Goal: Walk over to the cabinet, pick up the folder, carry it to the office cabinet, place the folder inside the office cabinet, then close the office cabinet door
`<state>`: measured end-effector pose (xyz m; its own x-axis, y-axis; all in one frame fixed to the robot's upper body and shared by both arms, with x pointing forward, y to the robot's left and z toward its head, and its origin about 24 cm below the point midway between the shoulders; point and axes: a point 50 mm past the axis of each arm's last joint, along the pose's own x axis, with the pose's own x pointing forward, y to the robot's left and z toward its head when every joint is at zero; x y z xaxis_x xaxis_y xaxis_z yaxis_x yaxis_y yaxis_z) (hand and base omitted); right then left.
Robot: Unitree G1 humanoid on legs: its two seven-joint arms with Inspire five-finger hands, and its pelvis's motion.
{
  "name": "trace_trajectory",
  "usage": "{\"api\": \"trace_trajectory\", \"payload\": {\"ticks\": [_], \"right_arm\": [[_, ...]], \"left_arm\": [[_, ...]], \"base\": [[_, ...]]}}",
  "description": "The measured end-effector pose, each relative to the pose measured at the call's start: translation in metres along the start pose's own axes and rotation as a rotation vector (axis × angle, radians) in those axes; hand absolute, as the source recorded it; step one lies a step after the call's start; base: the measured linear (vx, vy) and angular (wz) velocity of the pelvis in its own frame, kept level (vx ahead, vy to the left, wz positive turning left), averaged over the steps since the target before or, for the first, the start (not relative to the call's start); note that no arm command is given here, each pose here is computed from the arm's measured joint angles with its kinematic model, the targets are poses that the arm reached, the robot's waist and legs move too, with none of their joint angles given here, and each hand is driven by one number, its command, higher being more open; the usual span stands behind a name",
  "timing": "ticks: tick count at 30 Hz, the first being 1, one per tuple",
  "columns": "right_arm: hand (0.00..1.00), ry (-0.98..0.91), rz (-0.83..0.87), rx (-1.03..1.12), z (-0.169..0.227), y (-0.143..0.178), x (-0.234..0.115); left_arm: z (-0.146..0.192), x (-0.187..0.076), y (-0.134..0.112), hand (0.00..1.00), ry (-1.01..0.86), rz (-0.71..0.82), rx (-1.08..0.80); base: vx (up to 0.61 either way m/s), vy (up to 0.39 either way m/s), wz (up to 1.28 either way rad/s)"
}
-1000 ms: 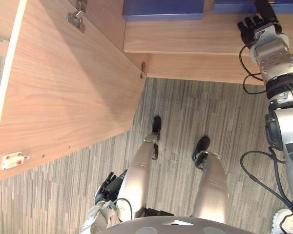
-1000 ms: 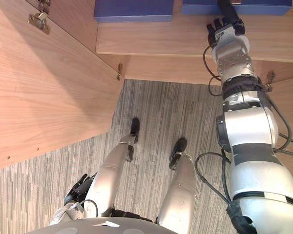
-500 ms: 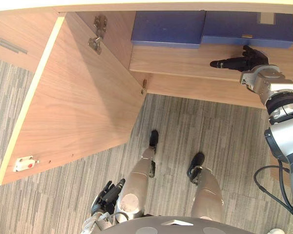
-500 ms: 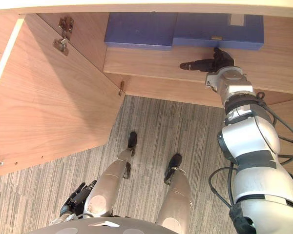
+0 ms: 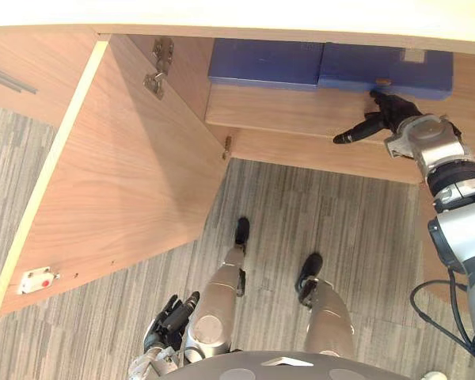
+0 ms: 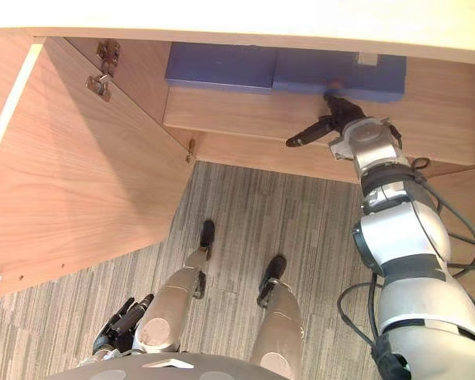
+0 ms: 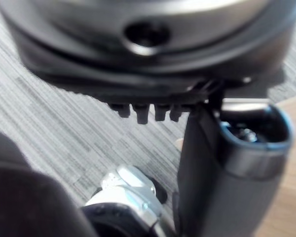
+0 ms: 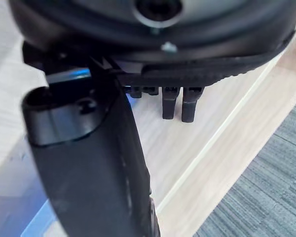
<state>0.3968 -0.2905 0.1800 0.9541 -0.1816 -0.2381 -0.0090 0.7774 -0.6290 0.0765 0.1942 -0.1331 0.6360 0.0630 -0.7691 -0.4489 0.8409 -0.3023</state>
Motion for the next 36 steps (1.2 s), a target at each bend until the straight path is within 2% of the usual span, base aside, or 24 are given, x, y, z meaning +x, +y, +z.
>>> {"api": "trace_trajectory", "payload": {"ticks": [9,16,21,24,29,36], "right_arm": [[1.0,0.116,0.03,-0.005,-0.044,0.007,-0.004],[1.0,0.127,0.05,0.058,-0.051,0.005,-0.006],[1.0,0.115,0.065,0.09,-0.049,0.011,-0.004],[1.0,0.118,0.098,0.134,-0.054,0.027,-0.003],[1.0,0.17,0.187,0.235,-0.084,0.072,-0.006],[1.0,0.337,0.31,0.359,-0.145,0.147,-0.032]], "left_arm": [[0.006,-0.001,0.005,1.0,-0.025,0.014,-0.018],[0.006,0.0,0.003,1.0,-0.023,-0.018,0.022],[0.002,0.001,0.008,1.0,-0.003,0.015,-0.004],[-0.002,0.005,0.012,1.0,0.023,0.057,-0.015],[-0.006,0.008,0.016,1.0,0.049,0.111,-0.016],[0.011,0.024,0.008,1.0,0.089,0.072,0.311]], "base": [[0.04,-0.012,-0.13],[0.01,-0.007,-0.05],[0.01,-0.015,-0.05],[0.02,-0.017,-0.04],[0.07,-0.002,0.01],[-0.02,0.018,0.02]]}}
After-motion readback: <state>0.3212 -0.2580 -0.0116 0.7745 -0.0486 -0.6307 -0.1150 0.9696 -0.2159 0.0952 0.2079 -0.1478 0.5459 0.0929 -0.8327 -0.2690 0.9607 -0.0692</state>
